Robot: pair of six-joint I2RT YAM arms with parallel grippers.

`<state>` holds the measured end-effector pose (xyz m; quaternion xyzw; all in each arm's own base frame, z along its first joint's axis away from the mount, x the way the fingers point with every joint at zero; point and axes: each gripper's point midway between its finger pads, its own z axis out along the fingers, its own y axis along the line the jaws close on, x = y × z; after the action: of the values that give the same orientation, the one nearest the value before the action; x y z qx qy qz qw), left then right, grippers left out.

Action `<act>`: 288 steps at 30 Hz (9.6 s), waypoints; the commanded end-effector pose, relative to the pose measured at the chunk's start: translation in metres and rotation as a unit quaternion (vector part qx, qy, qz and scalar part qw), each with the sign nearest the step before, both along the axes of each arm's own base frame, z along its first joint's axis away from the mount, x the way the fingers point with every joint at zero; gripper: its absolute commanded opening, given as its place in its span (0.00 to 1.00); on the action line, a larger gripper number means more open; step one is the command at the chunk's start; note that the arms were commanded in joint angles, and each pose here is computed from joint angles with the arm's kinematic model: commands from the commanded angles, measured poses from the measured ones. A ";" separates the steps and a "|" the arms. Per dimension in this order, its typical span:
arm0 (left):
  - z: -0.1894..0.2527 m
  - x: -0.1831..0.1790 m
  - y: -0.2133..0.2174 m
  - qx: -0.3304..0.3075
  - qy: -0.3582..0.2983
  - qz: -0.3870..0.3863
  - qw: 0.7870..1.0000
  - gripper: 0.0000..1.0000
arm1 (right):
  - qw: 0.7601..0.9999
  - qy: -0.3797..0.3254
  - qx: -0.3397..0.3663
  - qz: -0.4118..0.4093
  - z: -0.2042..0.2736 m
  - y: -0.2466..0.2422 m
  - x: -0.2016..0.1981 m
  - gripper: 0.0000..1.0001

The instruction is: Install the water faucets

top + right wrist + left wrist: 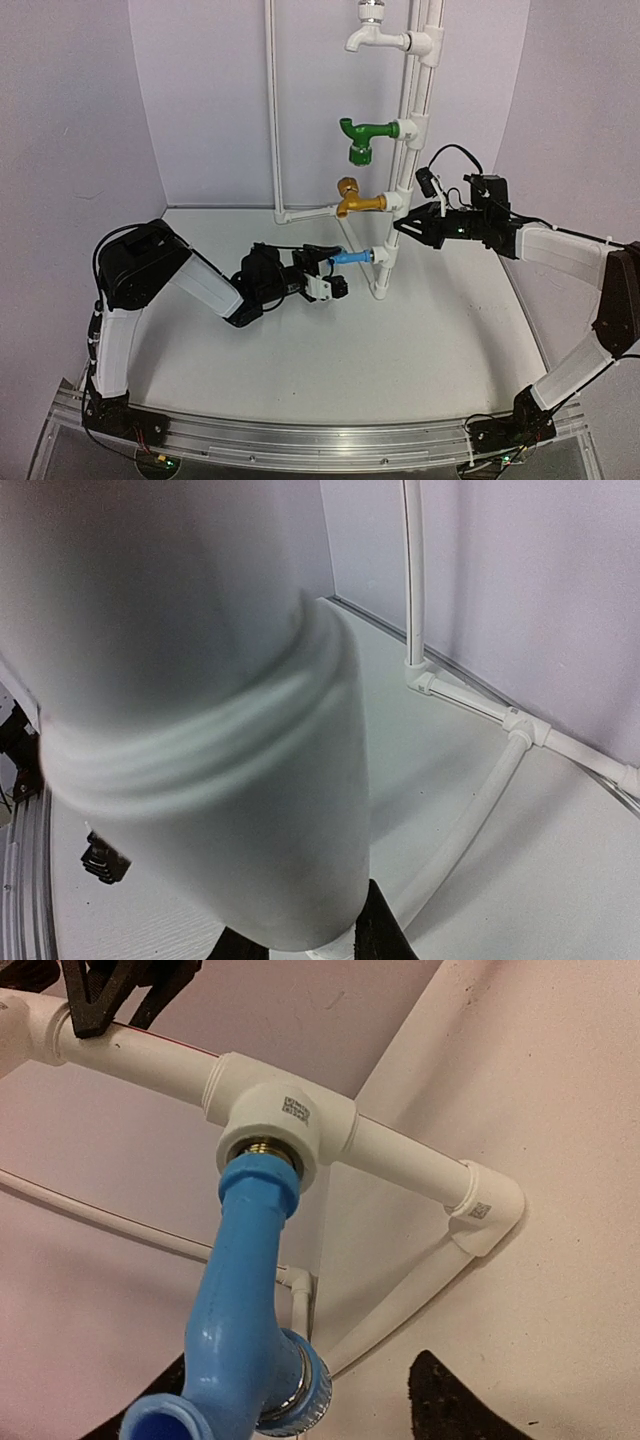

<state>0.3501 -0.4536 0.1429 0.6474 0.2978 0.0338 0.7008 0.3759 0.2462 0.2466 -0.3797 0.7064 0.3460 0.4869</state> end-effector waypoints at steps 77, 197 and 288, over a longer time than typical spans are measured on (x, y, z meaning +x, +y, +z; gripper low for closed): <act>0.047 -0.002 0.002 -0.359 0.902 -0.086 0.225 0.82 | 0.997 0.074 0.003 -0.008 -0.017 0.001 -0.005 0.00; 0.067 -0.029 0.063 -0.366 0.893 -0.024 0.263 1.00 | 0.996 0.085 0.006 0.001 -0.014 0.005 -0.001 0.00; 0.008 0.017 0.023 0.024 -0.216 0.047 0.975 0.77 | 0.995 0.101 0.003 0.022 -0.013 0.007 -0.011 0.11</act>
<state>0.3703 -0.4384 0.1468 0.6341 0.1863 0.1741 0.7300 0.3630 0.2488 0.2162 -0.3469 0.7572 0.3940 0.3886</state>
